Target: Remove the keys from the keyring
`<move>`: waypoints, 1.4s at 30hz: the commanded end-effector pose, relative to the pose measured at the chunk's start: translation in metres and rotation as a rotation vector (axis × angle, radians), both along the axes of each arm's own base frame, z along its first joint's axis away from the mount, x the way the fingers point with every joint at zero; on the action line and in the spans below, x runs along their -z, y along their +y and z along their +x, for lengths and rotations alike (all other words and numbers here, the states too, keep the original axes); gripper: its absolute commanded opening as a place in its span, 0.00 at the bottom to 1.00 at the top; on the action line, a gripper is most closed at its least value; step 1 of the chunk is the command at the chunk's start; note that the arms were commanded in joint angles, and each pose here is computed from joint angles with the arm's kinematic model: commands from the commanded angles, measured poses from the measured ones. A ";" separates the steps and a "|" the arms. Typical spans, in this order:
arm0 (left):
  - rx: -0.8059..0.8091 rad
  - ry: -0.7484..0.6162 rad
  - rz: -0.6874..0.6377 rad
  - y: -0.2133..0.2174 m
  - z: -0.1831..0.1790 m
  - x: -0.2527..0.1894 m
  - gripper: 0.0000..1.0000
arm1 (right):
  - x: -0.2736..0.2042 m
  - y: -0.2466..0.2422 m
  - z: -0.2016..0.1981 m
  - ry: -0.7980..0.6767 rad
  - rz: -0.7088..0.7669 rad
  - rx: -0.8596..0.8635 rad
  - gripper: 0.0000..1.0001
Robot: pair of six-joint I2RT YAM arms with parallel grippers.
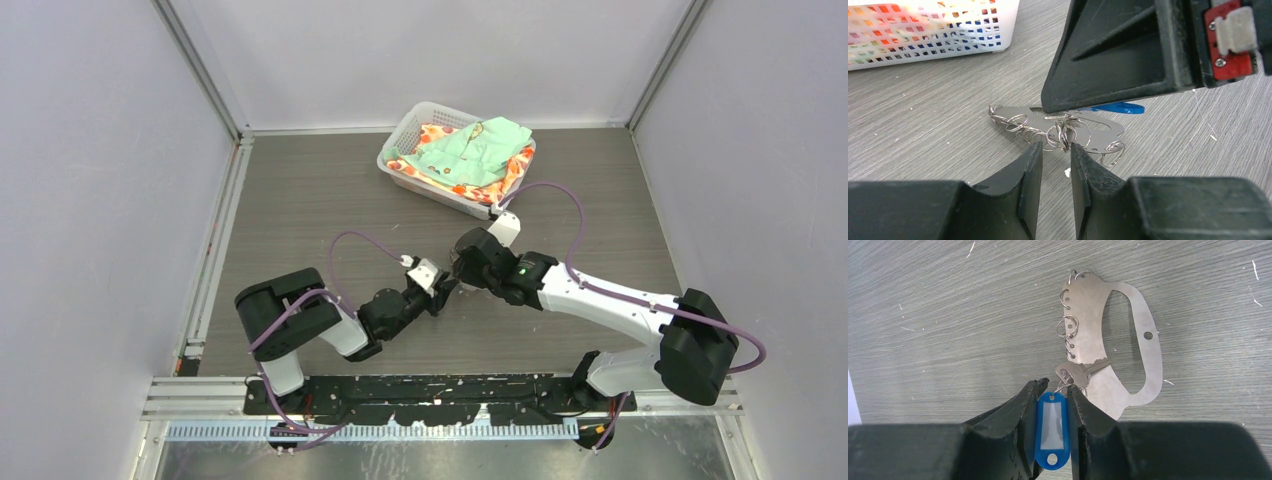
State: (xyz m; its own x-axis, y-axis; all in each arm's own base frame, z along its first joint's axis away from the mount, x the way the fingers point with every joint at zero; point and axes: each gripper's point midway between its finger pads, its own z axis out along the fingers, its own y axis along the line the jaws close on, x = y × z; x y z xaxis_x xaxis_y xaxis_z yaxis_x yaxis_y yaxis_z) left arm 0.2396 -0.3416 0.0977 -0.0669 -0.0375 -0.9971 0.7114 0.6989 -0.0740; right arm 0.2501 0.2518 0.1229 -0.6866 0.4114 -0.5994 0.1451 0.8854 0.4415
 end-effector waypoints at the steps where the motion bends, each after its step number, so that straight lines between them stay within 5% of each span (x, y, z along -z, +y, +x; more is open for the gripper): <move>1: 0.011 -0.060 -0.108 -0.007 0.005 -0.037 0.29 | -0.019 0.010 0.011 -0.055 0.058 0.021 0.01; 20: 0.022 -0.040 -0.110 -0.015 0.011 -0.030 0.24 | -0.020 0.011 0.011 -0.059 0.060 0.016 0.01; 29: 0.012 -0.021 -0.080 -0.009 0.009 -0.017 0.29 | -0.023 0.012 0.013 -0.066 0.057 0.013 0.01; 39: 0.034 -0.031 -0.074 -0.012 0.007 -0.018 0.01 | -0.024 0.007 0.014 -0.079 0.044 0.026 0.01; 42: 0.054 -0.038 -0.060 -0.011 0.003 -0.016 0.01 | -0.025 0.000 0.017 -0.094 0.018 0.040 0.01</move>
